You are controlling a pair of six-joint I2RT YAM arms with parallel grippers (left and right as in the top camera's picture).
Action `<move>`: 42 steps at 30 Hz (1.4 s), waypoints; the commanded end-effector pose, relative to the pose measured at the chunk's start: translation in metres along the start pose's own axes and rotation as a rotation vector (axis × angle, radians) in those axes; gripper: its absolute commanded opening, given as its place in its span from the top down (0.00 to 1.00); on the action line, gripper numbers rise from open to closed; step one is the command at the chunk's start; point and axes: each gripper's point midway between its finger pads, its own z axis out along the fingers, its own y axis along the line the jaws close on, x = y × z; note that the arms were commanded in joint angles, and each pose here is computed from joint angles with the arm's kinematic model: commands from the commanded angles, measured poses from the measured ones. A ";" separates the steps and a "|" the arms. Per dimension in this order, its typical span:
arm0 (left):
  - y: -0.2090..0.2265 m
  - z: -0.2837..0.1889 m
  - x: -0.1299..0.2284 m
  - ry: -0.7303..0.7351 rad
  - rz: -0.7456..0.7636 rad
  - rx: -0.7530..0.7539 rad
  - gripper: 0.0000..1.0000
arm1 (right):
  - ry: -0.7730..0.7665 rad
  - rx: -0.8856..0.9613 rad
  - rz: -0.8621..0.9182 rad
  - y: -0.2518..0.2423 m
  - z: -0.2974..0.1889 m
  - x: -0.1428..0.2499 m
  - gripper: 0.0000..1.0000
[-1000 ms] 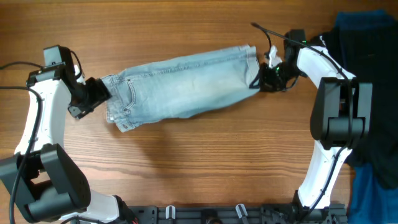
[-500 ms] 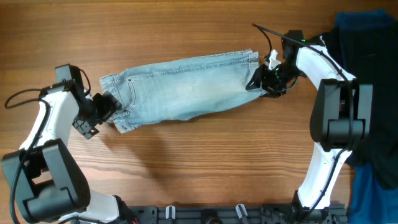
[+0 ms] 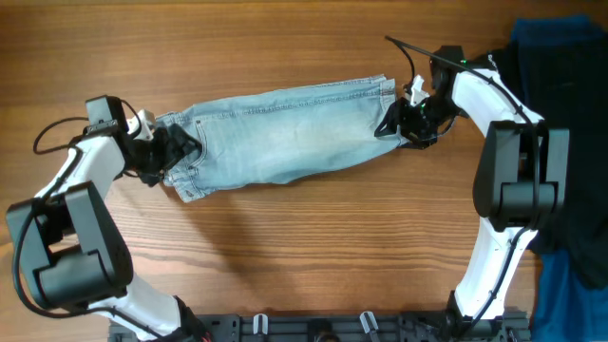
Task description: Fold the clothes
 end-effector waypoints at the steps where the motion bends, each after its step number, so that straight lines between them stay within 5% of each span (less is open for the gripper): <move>1: 0.013 0.042 0.030 0.128 0.000 0.032 0.37 | 0.017 0.121 -0.009 -0.033 0.016 0.001 0.48; 7: -0.041 0.032 0.016 0.094 0.066 0.327 0.94 | -0.134 0.171 -0.101 -0.026 -0.026 -0.020 0.52; 8: -0.044 0.029 0.014 0.091 0.069 0.343 0.96 | -0.172 0.191 -0.093 -0.025 -0.040 -0.023 0.52; 15: -0.061 -0.051 -0.022 -0.035 0.093 0.324 0.96 | -0.428 0.300 0.063 -0.043 -0.139 -0.027 0.43; 18: -0.064 -0.113 -0.038 -0.126 0.178 0.173 0.96 | -0.473 0.286 0.116 -0.051 -0.166 -0.019 0.42; 23: -0.071 -0.185 -0.054 -0.200 0.273 -0.055 0.96 | -0.465 0.256 0.108 -0.046 -0.169 -0.014 0.42; 28: -0.125 -0.235 -0.054 -0.290 0.401 -0.108 0.96 | -0.457 0.210 0.097 -0.038 -0.166 -0.014 0.42; 36: -0.172 -0.135 -0.005 -0.071 0.642 -0.340 0.96 | -0.442 0.212 0.102 -0.039 -0.165 -0.011 0.42; 42: -0.205 -0.065 0.032 0.032 0.646 -0.333 0.92 | -0.437 0.217 0.085 -0.039 -0.165 -0.010 0.42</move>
